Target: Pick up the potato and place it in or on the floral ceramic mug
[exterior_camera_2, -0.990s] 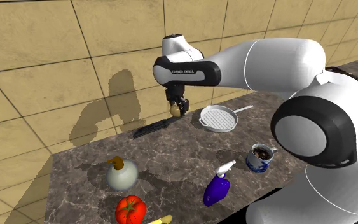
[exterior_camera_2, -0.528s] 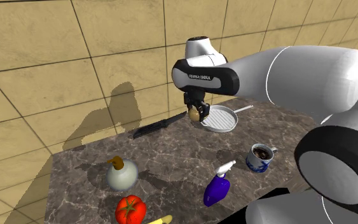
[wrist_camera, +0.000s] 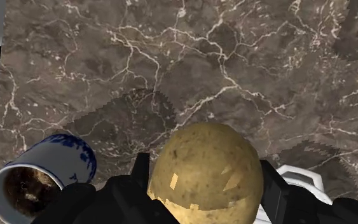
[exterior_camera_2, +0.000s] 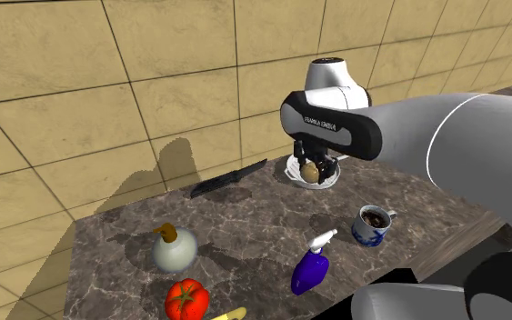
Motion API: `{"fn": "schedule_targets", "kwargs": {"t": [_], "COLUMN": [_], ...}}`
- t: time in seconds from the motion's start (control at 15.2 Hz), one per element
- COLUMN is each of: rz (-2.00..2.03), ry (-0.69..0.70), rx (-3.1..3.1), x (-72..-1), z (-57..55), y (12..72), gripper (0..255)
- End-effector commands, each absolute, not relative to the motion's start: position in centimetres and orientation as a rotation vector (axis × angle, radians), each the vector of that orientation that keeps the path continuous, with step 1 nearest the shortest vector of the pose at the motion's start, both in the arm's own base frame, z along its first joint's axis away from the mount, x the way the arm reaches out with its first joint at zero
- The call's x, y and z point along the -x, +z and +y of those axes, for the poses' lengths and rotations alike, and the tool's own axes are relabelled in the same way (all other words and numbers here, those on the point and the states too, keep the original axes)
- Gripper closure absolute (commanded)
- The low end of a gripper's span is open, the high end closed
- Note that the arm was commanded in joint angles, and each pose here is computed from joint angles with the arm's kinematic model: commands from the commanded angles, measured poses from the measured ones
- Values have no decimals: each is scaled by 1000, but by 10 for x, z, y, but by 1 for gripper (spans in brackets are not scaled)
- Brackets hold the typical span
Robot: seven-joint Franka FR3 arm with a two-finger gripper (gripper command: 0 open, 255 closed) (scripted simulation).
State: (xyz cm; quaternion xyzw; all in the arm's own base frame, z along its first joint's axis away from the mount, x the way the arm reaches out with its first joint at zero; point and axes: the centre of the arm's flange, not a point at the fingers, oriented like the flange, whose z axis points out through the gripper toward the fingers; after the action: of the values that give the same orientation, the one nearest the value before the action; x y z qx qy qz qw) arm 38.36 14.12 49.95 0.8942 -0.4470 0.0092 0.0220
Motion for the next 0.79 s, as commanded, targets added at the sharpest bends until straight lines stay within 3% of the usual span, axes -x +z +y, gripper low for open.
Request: {"fn": "schedule_targets", "kwargs": {"t": [0.0, 0.73], "rz": [-1384, -1384], "ry": [28, 28], "rx": [-2772, -2772], "x": [-375, -315], "z": [114, -18], "y": [497, 497], "gripper": [255, 255]}}
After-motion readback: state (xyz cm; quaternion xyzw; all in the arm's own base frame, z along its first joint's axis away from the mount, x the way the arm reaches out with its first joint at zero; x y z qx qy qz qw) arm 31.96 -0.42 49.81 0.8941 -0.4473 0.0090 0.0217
